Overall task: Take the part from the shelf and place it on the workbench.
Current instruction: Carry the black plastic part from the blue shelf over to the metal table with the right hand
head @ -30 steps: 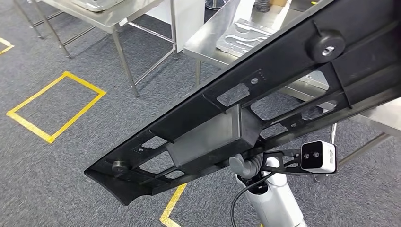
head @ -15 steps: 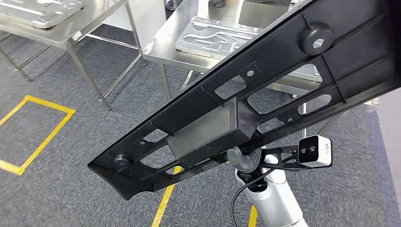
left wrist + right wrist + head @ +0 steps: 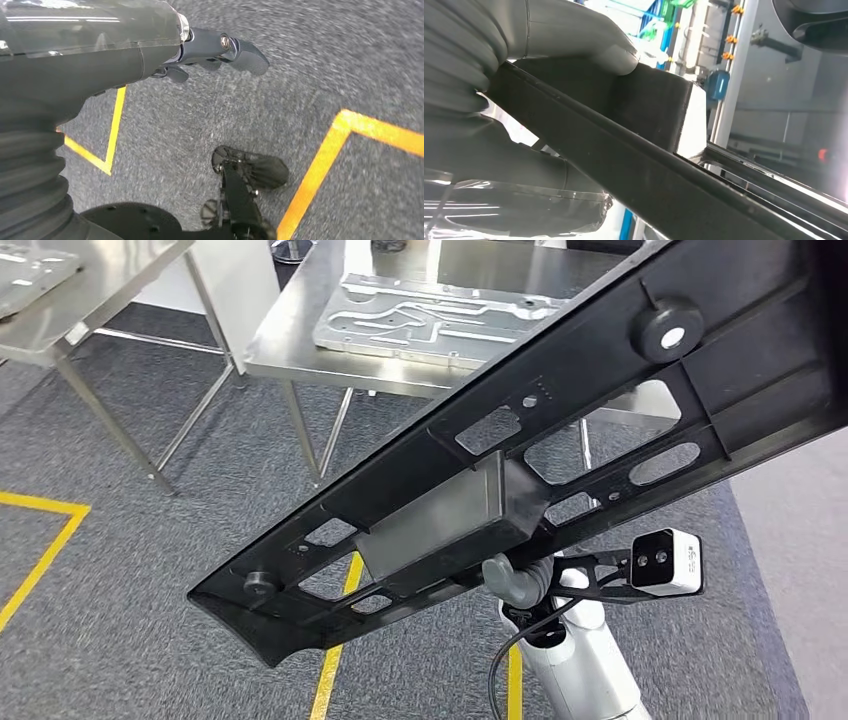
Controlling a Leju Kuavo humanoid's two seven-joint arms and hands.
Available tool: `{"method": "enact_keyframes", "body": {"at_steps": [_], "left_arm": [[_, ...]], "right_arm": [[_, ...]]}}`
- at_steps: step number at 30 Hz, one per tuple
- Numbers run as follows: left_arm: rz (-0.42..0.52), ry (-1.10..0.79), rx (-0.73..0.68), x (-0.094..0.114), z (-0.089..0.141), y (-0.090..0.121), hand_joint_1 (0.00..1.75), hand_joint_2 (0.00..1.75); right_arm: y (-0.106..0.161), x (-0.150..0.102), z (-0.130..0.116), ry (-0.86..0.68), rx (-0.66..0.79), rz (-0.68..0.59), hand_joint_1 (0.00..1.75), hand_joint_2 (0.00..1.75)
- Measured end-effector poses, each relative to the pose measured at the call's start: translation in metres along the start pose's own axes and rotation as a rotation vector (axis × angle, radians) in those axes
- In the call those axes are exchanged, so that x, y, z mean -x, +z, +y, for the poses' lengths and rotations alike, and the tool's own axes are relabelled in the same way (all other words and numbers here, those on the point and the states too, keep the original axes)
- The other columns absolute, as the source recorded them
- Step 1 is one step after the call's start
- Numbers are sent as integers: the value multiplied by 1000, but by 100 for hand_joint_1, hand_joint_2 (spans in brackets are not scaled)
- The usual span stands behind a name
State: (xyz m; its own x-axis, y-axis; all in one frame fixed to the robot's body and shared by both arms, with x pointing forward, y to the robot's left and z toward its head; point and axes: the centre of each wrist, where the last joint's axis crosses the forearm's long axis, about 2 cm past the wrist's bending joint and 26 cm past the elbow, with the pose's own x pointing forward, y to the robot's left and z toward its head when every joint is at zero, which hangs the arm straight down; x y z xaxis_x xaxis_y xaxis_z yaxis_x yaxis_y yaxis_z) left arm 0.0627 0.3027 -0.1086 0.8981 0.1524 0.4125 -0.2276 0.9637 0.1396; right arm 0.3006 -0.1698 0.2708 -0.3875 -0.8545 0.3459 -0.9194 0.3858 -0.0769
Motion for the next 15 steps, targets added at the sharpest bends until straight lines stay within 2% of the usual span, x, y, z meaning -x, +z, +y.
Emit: {"method": "enact_keyframes", "body": {"at_steps": [9,15], "left_arm": [[-19,9,5,-5,-2,-1,0,175],[-7,7,1,0,1,0,0,175]], "right_arm": [[0,-2,-2,9,2,-1,175,175],[5,-1,-2,24,14,9,175,175]]}}
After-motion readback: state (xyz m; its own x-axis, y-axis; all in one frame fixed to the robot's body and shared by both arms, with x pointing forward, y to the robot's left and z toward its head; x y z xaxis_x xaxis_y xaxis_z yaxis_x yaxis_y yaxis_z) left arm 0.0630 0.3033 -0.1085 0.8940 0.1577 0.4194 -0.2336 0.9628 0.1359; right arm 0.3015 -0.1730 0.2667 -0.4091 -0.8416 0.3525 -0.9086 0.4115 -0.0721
